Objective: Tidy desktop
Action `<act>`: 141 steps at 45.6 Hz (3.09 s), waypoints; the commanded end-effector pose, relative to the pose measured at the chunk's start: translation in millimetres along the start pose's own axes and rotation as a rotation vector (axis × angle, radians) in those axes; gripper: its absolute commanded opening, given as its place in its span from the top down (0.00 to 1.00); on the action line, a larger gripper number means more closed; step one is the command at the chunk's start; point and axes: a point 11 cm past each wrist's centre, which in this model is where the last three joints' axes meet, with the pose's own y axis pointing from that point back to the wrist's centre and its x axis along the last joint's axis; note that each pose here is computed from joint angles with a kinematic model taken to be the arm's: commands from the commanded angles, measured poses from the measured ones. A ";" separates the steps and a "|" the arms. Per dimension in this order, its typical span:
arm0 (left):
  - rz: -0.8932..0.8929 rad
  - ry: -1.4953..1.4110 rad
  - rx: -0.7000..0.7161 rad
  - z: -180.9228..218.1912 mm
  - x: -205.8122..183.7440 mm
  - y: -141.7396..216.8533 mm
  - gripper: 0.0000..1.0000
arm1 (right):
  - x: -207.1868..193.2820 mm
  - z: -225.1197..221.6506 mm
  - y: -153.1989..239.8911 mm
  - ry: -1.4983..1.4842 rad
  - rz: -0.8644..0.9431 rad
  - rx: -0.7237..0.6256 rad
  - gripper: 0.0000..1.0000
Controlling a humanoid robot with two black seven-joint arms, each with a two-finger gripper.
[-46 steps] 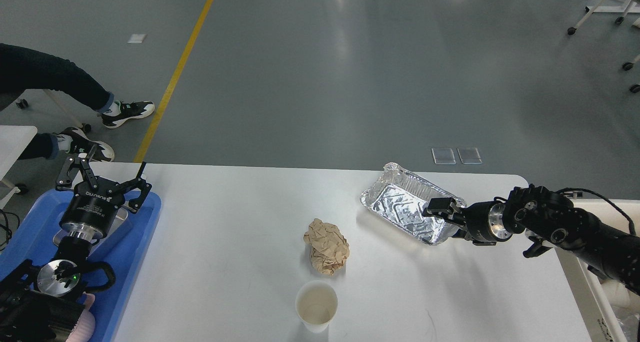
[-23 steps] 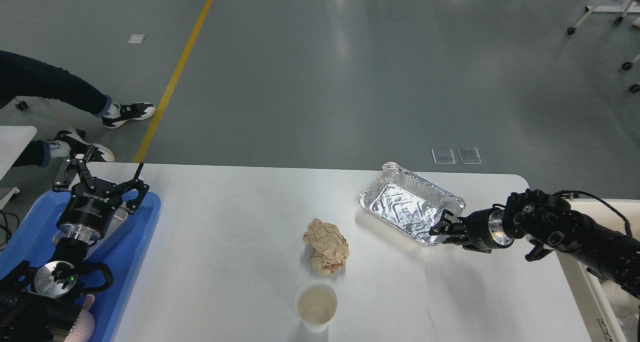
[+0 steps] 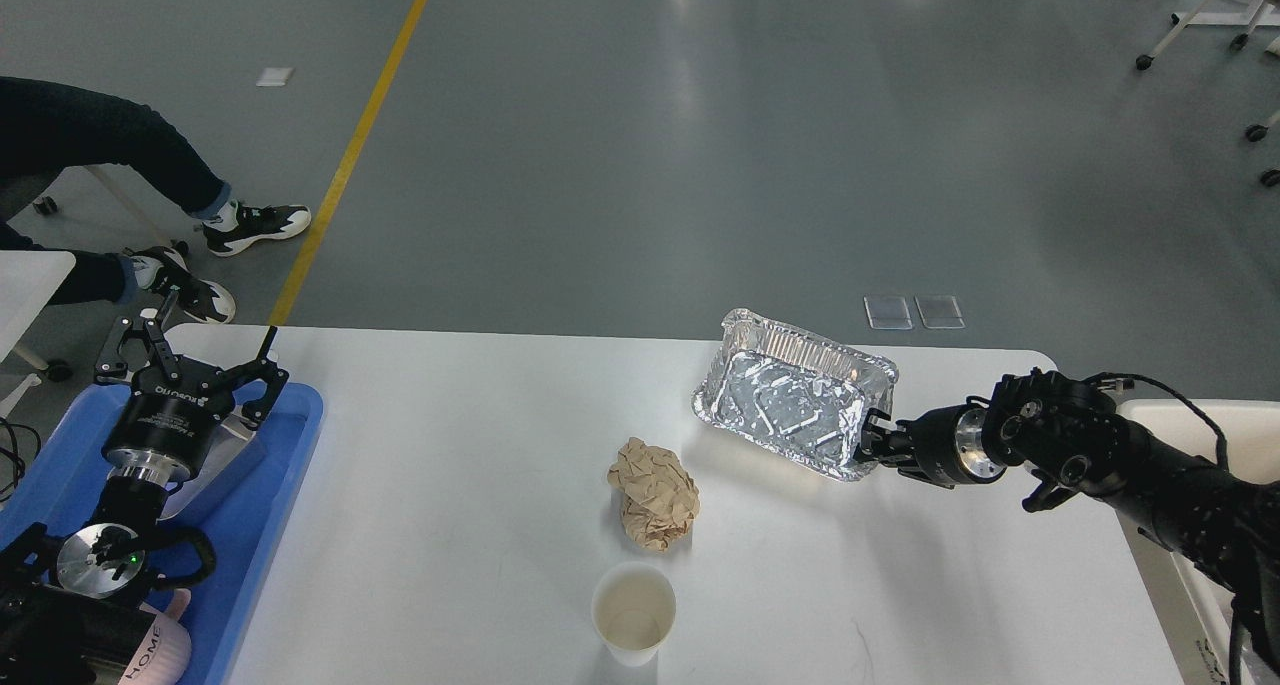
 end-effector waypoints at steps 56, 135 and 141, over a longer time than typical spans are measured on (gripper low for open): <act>0.017 -0.426 0.258 13.7 -21.1 -35.1 0.02 | -3.9 -83.8 74.5 0.136 -0.123 0.277 1.00; 0.012 -1.436 0.962 198.0 -165.1 131.9 0.02 | -2.5 -114.4 82.8 0.251 -0.103 0.309 1.00; 0.041 -1.477 0.984 221.6 -181.0 143.7 0.02 | -1.4 -113.8 83.7 0.250 -0.100 0.307 1.00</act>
